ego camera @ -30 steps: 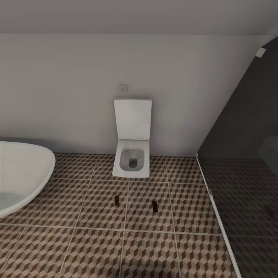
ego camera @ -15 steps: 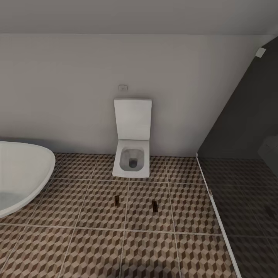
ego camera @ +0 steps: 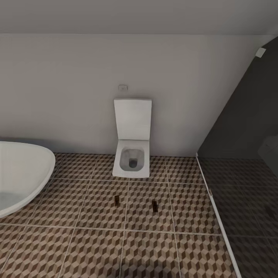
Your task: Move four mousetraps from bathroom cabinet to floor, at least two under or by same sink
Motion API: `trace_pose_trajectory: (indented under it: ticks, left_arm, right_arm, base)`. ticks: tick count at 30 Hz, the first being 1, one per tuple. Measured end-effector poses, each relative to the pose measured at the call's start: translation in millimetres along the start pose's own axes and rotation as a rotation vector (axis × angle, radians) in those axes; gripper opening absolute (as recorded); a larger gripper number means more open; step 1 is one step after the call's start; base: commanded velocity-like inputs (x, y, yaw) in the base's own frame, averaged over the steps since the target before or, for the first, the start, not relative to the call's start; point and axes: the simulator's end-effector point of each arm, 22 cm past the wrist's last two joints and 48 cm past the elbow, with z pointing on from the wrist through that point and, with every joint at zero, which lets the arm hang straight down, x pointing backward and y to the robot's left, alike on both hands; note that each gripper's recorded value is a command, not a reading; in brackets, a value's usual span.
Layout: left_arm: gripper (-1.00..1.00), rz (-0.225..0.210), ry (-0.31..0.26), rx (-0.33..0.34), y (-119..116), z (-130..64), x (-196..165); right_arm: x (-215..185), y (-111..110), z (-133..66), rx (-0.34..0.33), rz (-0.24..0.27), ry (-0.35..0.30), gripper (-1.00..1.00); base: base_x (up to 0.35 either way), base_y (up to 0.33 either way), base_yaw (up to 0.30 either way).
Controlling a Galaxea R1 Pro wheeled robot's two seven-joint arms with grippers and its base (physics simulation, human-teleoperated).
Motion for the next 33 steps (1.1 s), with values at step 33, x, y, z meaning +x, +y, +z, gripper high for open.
trace_pose_trajectory:
  ticks: [33]
  left_arm:
    - [1.00,0.000,0.000,0.000,-0.1,0.0,0.0]
  right_arm:
    - [0.0,0.1,0.0,0.000,0.000,0.000,1.00]
  base:
    - [0.000,0.000,0.000]
